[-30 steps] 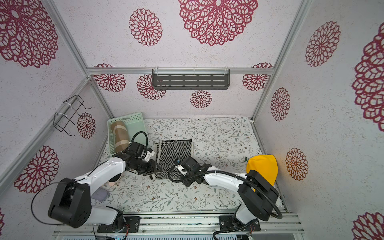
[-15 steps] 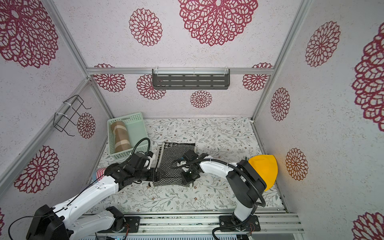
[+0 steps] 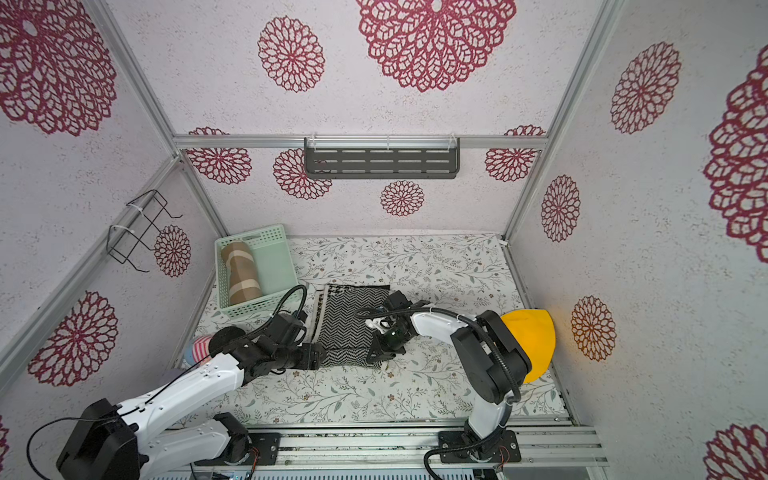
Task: Roll up the scarf and place it into the basket
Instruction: Roll the scarf at the center of the board.
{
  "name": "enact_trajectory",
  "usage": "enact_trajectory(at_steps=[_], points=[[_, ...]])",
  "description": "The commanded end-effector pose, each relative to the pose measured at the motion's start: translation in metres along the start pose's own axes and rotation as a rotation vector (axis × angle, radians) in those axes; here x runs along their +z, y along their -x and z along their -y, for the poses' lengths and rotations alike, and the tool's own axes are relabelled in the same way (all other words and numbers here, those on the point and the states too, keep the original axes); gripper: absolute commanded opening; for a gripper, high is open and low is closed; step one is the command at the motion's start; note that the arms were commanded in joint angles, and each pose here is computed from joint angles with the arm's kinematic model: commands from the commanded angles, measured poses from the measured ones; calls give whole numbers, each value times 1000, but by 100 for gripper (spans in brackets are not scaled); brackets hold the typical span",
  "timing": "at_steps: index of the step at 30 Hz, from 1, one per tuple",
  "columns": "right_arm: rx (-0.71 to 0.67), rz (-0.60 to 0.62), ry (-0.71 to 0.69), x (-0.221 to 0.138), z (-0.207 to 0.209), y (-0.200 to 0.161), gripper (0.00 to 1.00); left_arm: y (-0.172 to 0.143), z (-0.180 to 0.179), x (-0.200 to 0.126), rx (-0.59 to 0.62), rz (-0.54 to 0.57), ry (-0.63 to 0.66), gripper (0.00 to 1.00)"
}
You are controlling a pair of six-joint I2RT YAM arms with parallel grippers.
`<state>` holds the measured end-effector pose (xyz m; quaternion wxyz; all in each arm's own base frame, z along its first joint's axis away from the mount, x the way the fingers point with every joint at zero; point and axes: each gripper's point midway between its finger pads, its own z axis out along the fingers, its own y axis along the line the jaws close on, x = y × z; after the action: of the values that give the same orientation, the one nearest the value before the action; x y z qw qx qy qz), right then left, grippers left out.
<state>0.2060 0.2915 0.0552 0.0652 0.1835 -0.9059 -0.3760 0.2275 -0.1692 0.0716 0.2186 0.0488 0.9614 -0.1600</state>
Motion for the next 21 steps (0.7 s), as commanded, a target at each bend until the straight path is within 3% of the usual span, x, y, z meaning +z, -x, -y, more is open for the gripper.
enact_trajectory(at_steps=[1, 4, 11, 18, 21], points=[[2, 7, 59, -5, -8, 9, 0, 2, -2, 4, -23, 12, 17, 82], [21, -3, 60, -4, -2, 10, 0, 0, -3, 3, -41, 9, 20, 98], [51, -1, 76, -4, 6, 14, 0, 2, -3, -6, -61, 57, -12, 99], [58, -6, 98, -3, 6, 20, 0, 5, -7, 8, -91, 58, -1, 81], [58, -7, 100, -3, 6, 20, 0, 8, -15, 17, -109, 44, 44, 64]])
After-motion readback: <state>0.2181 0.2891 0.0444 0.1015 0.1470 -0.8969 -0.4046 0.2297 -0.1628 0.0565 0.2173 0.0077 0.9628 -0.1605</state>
